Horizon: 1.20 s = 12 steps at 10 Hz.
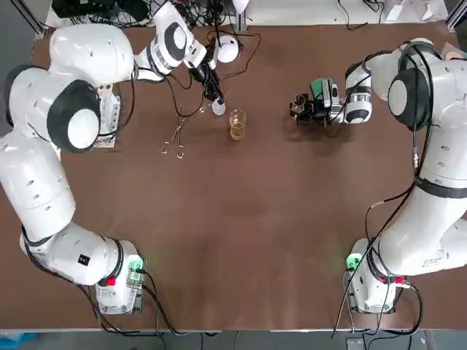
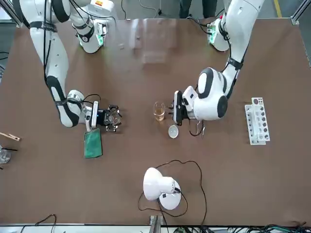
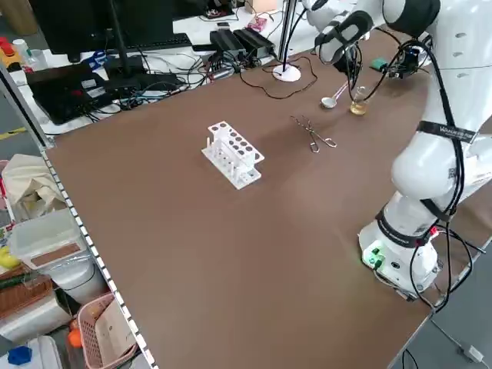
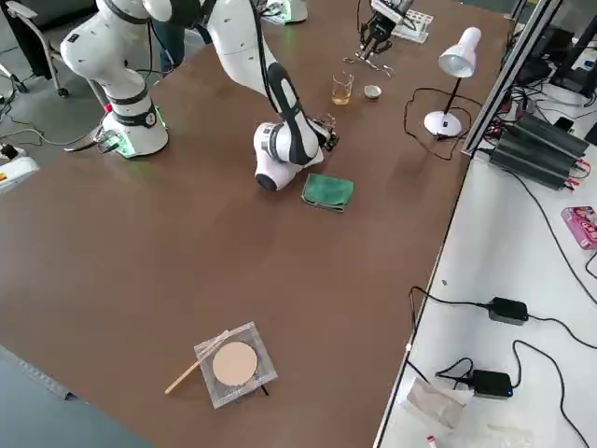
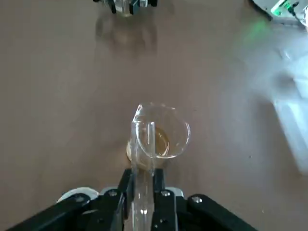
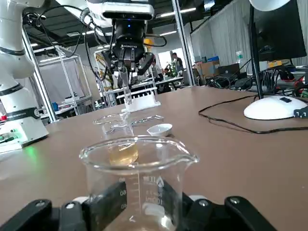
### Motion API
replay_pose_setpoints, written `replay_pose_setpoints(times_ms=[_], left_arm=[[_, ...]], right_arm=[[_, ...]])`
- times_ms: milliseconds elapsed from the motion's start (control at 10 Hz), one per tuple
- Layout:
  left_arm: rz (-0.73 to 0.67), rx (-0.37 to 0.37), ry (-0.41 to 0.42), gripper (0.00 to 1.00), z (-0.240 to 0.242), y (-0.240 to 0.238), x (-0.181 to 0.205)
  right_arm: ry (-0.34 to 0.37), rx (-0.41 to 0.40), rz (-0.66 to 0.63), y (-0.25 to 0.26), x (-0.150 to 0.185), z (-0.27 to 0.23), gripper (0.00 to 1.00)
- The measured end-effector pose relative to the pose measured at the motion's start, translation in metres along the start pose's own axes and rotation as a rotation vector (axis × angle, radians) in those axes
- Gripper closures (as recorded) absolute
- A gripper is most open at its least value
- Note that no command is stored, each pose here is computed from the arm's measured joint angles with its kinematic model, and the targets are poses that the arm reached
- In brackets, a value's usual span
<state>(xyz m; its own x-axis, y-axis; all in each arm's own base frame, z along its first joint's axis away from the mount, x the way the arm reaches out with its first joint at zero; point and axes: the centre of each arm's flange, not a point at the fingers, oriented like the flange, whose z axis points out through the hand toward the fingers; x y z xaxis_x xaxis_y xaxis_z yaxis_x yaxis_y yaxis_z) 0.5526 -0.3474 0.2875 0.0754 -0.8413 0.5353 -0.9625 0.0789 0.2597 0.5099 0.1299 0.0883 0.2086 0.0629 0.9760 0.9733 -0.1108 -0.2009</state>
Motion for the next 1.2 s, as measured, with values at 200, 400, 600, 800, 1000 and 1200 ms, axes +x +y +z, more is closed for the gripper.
replay_pose_setpoints(times_ms=[200,400,600,800,1000,1200], left_arm=[[-0.018,0.006,-0.071,0.79,0.004,0.004,0.005],[-0.015,0.025,-0.124,0.79,0.009,0.008,0.014],[-0.043,0.043,-0.174,0.79,0.011,0.013,0.023],[-0.055,0.066,-0.208,0.79,0.006,0.017,0.031],[-0.069,0.078,-0.208,0.79,0.011,0.021,0.039],[-0.061,0.086,-0.221,0.79,0.018,0.026,0.046]], right_arm=[[0.000,0.000,-0.002,0.000,0.000,0.000,0.62],[0.000,-0.001,-0.004,0.000,0.000,0.000,0.62],[0.000,-0.002,-0.005,0.000,0.000,-0.001,0.62],[0.000,-0.003,-0.005,0.000,0.000,-0.001,0.62],[0.000,-0.003,-0.010,0.001,0.000,-0.002,0.62],[0.000,-0.004,-0.013,0.001,0.000,-0.002,0.62]])
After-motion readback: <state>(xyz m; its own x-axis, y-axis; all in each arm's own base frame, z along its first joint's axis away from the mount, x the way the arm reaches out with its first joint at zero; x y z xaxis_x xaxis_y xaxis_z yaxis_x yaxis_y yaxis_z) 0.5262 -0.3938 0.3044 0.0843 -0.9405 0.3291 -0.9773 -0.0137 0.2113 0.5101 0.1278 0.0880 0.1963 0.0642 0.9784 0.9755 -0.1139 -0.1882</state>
